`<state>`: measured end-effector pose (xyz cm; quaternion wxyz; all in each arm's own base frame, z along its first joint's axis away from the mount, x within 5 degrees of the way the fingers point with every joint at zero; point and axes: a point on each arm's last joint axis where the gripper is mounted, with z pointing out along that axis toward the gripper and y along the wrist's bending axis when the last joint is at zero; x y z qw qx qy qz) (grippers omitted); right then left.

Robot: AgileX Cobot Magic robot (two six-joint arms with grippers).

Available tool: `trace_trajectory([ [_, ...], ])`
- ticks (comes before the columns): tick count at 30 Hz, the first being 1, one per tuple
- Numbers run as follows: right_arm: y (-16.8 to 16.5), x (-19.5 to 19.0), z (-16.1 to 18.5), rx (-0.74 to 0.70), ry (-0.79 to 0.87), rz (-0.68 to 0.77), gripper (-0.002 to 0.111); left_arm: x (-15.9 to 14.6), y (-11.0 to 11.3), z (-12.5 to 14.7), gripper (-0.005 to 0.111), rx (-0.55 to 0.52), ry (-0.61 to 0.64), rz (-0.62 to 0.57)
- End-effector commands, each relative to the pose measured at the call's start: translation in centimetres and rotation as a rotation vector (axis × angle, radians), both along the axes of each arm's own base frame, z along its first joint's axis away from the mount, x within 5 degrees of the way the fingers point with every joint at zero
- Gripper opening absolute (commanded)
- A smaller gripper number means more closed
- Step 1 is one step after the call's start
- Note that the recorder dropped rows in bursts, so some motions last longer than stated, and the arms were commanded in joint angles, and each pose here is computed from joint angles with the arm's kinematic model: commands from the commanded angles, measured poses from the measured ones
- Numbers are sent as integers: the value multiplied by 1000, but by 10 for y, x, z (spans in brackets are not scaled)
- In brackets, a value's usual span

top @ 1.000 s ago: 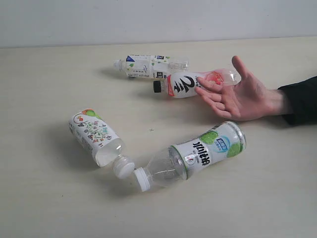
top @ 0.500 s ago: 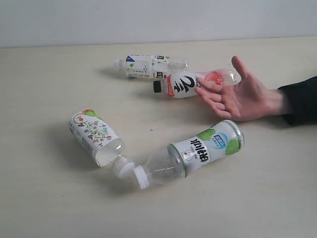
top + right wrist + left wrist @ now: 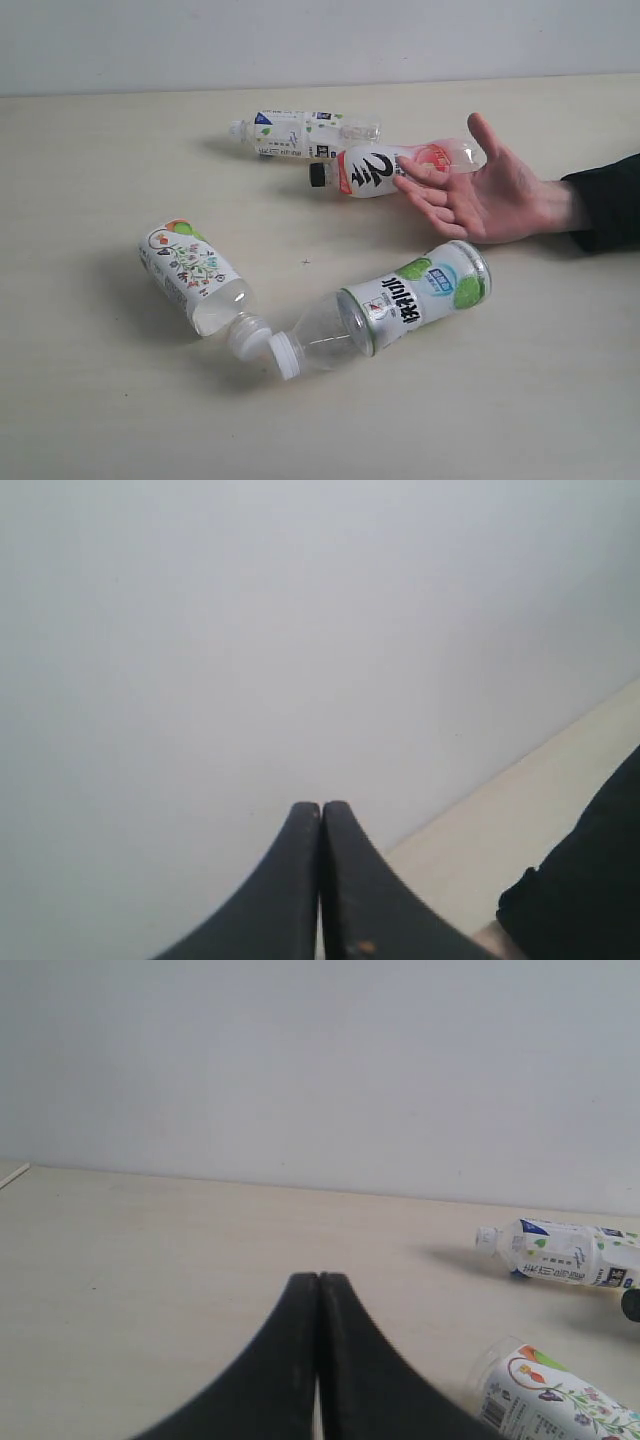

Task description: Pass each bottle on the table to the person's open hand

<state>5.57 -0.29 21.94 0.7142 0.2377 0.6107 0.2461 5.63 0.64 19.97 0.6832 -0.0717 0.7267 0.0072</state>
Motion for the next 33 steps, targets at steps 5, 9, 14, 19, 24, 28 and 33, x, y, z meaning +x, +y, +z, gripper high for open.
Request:
trace_trajectory([
  [5, -11, -6, 16, 206, -214, -81, 0, 0, 0, 0, 0, 4, -9, -6],
  [9, -21, -15, 30, 154, -402, -195, 0, 0, 0, 0, 0, 4, -9, -6],
  [14, -21, -4, 45, 104, -344, -217, 0, 0, 0, 0, 0, 4, -9, -6],
  [19, -10, 33, 89, -266, -87, -154, 0, 0, 0, 0, 0, 4, -9, -6],
  [24, 3, 86, 120, -654, 283, 49, 0, 0, 0, 0, 0, 4, -9, -6],
  [28, 6, 127, 126, -677, 531, 196, 0, 0, 0, 0, 0, 4, -9, -6],
  [33, 18, 167, 120, -739, 799, 501, 0, 0, 0, 0, 0, 4, -9, -6],
])
